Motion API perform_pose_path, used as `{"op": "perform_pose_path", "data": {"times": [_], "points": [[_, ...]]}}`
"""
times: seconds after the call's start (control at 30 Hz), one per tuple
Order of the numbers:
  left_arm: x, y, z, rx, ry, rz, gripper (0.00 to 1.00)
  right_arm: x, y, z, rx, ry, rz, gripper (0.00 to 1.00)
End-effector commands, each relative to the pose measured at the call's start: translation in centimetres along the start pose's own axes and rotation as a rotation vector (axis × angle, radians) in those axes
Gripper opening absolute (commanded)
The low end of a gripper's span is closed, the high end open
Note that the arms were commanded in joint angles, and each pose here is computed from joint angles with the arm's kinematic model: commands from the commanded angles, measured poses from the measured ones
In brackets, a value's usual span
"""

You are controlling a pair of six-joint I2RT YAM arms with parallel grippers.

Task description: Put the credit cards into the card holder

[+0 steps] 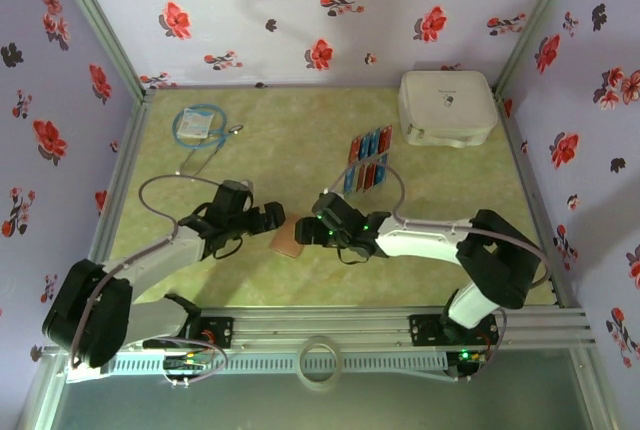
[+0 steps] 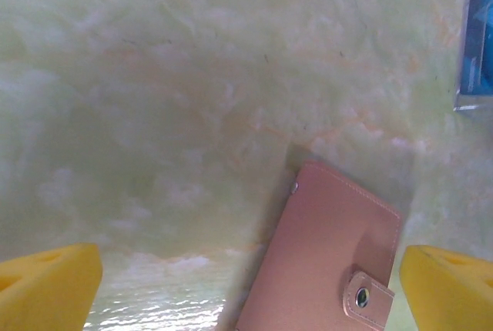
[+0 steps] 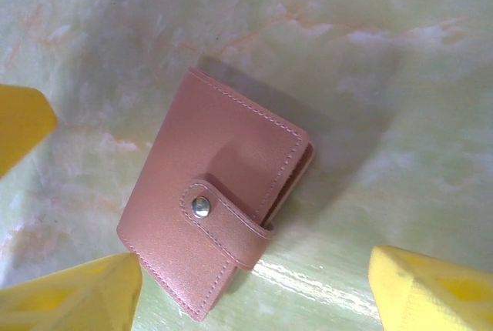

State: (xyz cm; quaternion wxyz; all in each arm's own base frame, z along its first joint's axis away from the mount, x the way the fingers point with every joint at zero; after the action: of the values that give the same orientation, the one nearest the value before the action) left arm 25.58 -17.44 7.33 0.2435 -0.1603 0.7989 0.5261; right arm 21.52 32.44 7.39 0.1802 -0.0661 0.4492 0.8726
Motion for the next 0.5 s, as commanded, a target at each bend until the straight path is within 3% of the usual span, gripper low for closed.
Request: {"op": "perform_pose_path", "data": {"times": [0.0,0.47], "points": [[-0.7,-0.5,-1.7,0.038,0.009,-0.024,1.0,-1.1,1.0,-0.9,-0.019,-0.059,-0.053,0.77],[2.0,-1.8,-5.3,0.073,-0.03,0.002,1.0,-1.6,3.0,-4.1,-0.036,-0.13,-0.074,0.73]]}}
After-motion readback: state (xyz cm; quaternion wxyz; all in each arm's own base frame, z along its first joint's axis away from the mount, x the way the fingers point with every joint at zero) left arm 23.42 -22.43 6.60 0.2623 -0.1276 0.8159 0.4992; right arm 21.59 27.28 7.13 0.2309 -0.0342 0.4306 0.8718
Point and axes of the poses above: each hand's point on the last joint's axis, 136 mm out from that joint toward the fingers, its own y axis back along the fingers, its own z axis along the line the jaws close on, x = y × z, the point moved 1 cm from there along y, back along the fingers, and after that the axes turned 14 degrees about -y, right-handed, at the moved point
